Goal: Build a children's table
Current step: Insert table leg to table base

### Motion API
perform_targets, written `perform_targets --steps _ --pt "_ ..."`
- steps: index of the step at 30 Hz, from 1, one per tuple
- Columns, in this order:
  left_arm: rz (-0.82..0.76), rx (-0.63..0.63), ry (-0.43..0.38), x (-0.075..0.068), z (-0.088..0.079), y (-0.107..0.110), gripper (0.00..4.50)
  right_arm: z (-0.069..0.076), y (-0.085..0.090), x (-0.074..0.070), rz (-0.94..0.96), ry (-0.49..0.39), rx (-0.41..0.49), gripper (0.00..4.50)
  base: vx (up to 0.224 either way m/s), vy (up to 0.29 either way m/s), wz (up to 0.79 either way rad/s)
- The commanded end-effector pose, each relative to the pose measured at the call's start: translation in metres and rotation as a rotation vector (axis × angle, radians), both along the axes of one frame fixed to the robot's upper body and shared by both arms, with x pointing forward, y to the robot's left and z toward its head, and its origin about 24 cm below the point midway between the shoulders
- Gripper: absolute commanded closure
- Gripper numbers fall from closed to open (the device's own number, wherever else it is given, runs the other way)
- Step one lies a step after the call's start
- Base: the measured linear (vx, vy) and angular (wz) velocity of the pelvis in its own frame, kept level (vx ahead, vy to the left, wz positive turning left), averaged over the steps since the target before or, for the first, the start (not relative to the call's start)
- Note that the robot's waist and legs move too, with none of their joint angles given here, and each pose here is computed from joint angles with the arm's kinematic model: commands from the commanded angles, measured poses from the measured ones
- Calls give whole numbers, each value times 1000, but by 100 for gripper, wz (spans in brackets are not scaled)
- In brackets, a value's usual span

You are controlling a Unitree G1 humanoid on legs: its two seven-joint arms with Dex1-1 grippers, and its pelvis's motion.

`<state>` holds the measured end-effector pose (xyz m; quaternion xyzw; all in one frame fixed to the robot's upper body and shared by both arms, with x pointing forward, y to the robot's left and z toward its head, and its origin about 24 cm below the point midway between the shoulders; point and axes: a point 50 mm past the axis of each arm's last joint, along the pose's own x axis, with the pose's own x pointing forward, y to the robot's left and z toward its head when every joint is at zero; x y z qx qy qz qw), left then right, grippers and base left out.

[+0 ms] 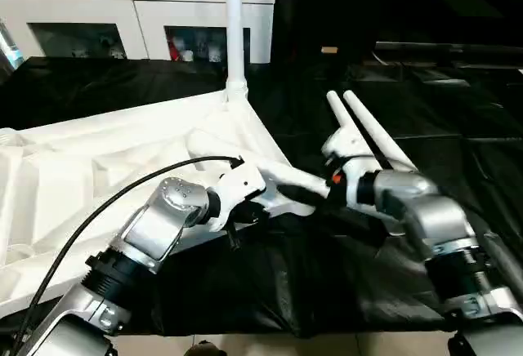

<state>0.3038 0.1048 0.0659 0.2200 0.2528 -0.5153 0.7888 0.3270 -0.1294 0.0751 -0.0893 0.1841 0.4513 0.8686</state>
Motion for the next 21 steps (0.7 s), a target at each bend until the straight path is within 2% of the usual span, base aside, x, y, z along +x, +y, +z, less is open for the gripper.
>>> perform_targets --steps 1,3,6,8,10,11,15,21 --pt "-51 5 -67 0 11 -3 450 -3 -4 6 -34 -23 -82 3 0 0 0" --pt "-56 9 -68 0 11 -3 450 -5 -4 8 -33 -20 -91 29 0 0 0" --pt "-59 12 -74 0 11 -3 450 -7 -3 10 -35 -18 -93 42 0 0 0" --pt "-56 12 -78 1 11 -3 450 -7 -3 11 -33 -19 -91 76 0 0 0" --pt "-35 24 -105 3 12 -2 450 -6 -2 12 -31 -19 -84 80 0 0 0" --pt "-21 26 -111 5 12 -1 405 -5 -2 13 -27 -19 -75 94 0 0 0" --pt "-22 9 -110 6 16 3 388 -5 -1 15 -18 -20 -55 123 0 0 0" --pt "18 -31 -129 11 23 9 323 -7 -1 15 -15 -13 -37 181 0 0 0"
